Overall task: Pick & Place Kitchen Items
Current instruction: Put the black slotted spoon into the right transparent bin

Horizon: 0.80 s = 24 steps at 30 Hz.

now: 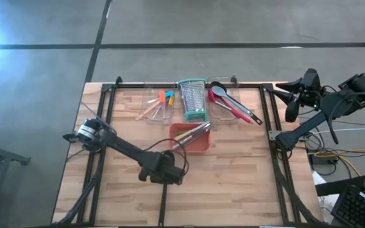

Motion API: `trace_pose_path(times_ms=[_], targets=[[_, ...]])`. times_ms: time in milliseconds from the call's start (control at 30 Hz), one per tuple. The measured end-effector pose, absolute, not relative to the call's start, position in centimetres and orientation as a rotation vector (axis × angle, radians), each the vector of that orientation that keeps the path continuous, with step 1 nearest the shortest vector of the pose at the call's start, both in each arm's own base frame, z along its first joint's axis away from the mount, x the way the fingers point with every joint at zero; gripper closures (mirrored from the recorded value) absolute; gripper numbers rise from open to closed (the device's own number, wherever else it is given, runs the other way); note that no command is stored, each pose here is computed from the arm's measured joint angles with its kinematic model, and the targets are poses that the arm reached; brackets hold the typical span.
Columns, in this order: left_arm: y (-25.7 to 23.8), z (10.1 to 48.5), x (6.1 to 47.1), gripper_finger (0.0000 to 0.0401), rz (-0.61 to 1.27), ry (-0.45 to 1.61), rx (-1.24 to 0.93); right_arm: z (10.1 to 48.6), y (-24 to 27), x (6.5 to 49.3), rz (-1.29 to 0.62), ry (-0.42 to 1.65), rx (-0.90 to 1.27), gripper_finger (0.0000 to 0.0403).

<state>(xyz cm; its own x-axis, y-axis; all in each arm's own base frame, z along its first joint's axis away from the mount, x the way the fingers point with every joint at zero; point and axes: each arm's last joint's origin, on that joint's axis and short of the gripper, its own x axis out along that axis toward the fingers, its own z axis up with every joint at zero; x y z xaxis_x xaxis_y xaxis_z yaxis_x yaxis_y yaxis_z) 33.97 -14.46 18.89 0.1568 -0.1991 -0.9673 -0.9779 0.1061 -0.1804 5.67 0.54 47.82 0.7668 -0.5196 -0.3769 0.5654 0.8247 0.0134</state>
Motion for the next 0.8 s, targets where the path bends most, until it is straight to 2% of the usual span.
trace_pose_path(times_ms=[300,467,600,733,800], targets=[[-14.9,15.4,33.8,0.0244,0.819,1.202,-1.412,47.8,0.2,5.1,-0.586,0.363,0.127,0.0271],[-14.8,13.9,33.6,0.0251,0.891,1.243,-1.387,47.7,0.1,4.9,-0.586,0.361,0.13,0.0266],[-14.6,13.0,33.0,0.0276,0.943,1.296,-1.298,47.6,0.1,5.0,-0.588,0.365,0.124,0.0272],[-14.5,12.0,32.8,0.0328,0.959,1.321,-1.237,47.2,0.3,5.2,-0.592,0.378,0.109,0.028],[-14.6,12.1,32.8,0.0328,0.943,1.322,-1.216,46.9,0.3,5.3,-0.594,0.386,0.101,0.0284]])
